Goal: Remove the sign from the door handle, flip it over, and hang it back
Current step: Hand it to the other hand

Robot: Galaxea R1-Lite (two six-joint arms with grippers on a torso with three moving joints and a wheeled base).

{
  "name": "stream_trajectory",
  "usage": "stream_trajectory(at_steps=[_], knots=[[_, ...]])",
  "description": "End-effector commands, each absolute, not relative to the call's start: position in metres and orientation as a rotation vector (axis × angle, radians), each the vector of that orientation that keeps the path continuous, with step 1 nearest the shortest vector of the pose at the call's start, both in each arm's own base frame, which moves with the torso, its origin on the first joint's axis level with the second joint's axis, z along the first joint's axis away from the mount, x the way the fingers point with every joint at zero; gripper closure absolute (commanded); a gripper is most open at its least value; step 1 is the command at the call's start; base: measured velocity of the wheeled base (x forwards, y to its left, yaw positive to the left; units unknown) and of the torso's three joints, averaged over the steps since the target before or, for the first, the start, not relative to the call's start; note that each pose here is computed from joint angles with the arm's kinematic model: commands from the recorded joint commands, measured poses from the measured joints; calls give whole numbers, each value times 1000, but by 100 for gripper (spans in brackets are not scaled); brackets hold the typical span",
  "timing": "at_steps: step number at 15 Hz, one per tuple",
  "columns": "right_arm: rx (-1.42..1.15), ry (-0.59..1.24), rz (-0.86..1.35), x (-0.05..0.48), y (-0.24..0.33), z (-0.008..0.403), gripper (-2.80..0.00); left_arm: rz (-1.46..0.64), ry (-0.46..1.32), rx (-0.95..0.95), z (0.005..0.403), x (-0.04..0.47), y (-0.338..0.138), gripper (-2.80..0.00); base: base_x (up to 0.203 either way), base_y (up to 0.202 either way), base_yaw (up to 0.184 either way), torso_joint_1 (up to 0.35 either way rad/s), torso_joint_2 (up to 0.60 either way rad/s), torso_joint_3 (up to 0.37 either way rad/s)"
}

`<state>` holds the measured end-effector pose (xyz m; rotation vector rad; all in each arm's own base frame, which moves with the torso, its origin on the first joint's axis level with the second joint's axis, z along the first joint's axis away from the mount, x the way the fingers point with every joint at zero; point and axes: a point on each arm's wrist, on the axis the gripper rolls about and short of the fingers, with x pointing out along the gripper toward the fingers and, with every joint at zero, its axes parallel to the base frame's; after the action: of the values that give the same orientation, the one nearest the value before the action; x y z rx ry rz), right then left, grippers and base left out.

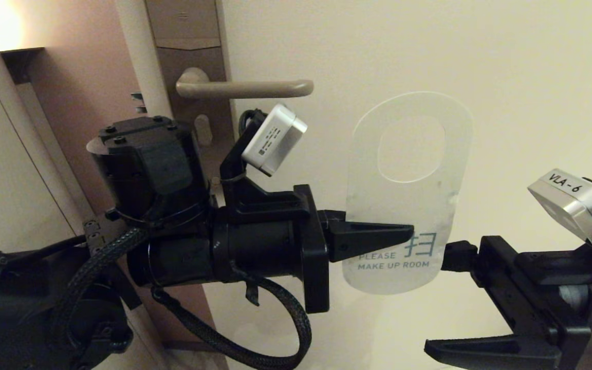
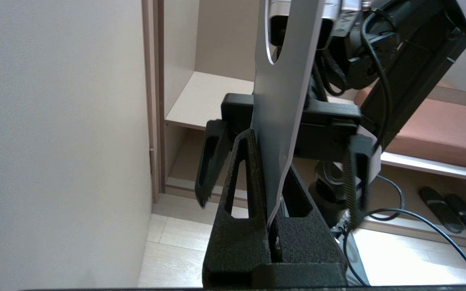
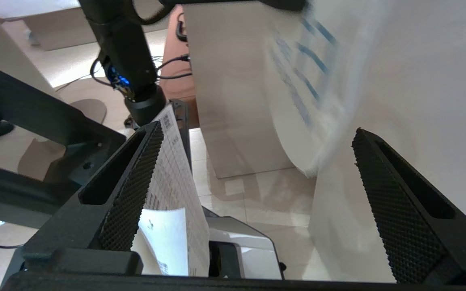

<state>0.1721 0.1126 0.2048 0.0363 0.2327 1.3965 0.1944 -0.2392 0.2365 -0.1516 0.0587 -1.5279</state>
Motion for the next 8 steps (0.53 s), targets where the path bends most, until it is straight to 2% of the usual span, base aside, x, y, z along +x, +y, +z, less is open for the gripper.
stream_trajectory(at_steps=[1,8], knots=[[37,231,1412,175,117,206,-280,-1531,62,-153,235,197,-242,0,0,0,0,0,0,0],[29,224,1468,172,129,209,-280,-1530,61,-153,233,199,-244,0,0,0,0,0,0,0]])
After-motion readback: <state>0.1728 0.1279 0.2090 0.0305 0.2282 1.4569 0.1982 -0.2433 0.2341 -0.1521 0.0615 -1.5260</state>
